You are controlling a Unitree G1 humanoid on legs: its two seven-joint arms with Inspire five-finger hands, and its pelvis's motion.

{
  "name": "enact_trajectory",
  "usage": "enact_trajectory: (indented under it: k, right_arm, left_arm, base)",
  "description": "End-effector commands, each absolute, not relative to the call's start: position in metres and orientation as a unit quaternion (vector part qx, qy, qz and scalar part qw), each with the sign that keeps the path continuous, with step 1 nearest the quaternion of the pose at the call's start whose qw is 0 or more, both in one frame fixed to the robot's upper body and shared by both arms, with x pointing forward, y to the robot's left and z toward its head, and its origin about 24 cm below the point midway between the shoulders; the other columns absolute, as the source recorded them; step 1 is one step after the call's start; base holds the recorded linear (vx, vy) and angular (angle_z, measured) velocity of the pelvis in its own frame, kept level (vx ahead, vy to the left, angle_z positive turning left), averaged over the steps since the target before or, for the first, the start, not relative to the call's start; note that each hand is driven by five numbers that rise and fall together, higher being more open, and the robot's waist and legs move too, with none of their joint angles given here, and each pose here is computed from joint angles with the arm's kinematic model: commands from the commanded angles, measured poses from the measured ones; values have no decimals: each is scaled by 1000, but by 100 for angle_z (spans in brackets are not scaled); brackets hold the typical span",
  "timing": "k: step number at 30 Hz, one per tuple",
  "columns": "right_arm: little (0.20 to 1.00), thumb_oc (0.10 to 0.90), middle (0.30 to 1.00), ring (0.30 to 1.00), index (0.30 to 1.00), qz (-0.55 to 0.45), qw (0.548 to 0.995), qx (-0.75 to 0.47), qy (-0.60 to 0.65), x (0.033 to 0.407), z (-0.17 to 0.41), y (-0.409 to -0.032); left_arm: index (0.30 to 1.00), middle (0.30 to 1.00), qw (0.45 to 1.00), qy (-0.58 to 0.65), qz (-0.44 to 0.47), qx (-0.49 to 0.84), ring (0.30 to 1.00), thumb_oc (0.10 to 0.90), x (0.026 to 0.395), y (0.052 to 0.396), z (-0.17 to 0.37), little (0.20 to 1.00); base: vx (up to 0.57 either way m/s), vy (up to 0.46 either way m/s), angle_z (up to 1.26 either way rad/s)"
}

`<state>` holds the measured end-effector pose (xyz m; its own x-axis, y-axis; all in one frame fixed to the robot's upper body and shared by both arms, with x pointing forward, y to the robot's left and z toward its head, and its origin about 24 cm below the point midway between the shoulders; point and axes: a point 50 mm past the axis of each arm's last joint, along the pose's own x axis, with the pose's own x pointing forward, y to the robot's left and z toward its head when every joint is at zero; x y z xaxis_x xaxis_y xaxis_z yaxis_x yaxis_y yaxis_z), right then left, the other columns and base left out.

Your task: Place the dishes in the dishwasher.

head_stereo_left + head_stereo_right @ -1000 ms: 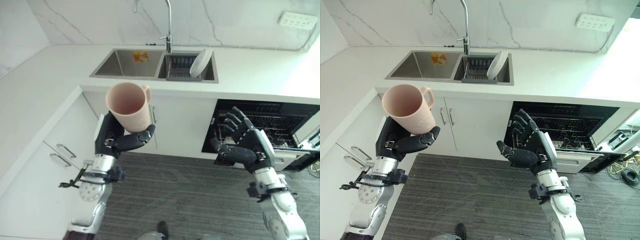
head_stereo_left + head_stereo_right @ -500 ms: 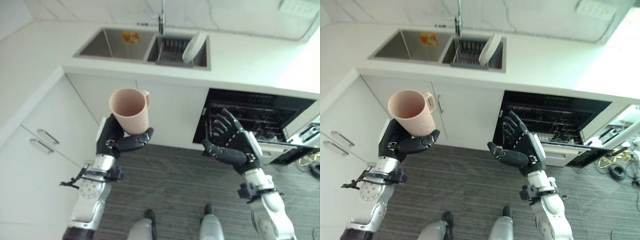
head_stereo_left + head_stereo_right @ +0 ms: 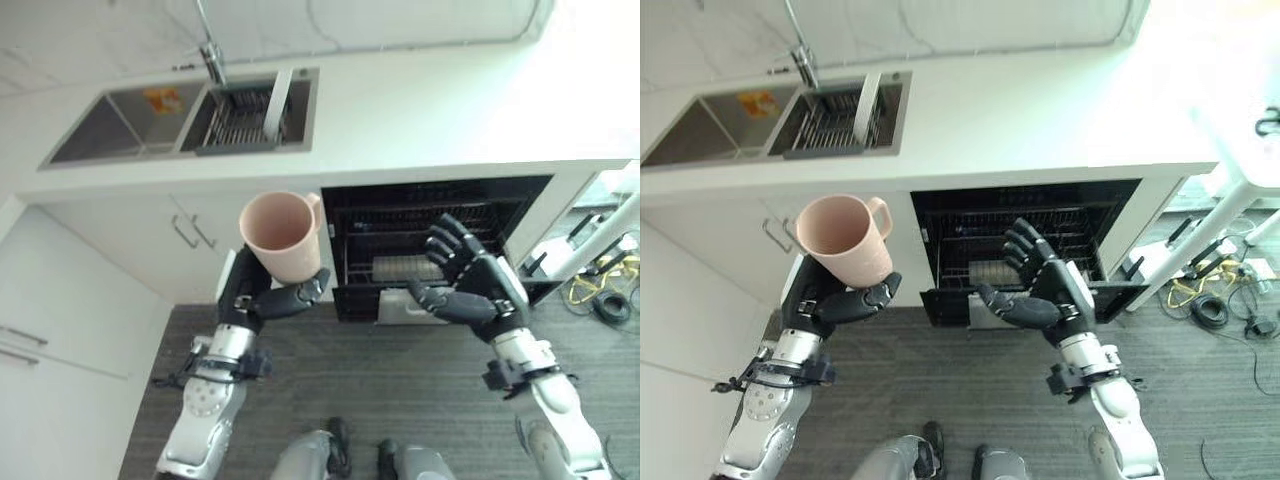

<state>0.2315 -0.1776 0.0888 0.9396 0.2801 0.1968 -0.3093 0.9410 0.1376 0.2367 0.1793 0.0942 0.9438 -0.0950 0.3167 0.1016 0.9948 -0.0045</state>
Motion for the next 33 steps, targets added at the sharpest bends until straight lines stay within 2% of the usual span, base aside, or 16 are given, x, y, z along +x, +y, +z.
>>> enact_trajectory:
  k: [1,9,19,26,33]
  right_arm:
    - [900,800,900,900,900,151,959,103,-215,234,133,-177]
    - [900,800,900,900,900,150,961,102,-209,228,129,-182]
    - [900,800,900,900,900,168,955,116,-213,233,133,-171]
    - [900,800,900,900,900,170,954,128,-210,233,134,-163]
    - [900,800,900,900,900,191,954,132,-192,234,135,-165]
  left_arm:
    - [300,300,946,-318,-56,7,300,400,239,178,155,300]
    - [300,300,947,-315,-63,8,300,400,240,177,156,300]
    - [300,300,943,-325,-68,21,300,400,240,182,162,300]
    - [300,300,940,-330,-80,34,300,400,246,173,167,300]
    - [300,300,944,-324,-68,-12,300,400,236,178,162,300]
  base:
    - [79,49,-42]
    - [70,50,9]
    - [65,19,-4]
    - [146,-447,4]
    - [172,-750,29]
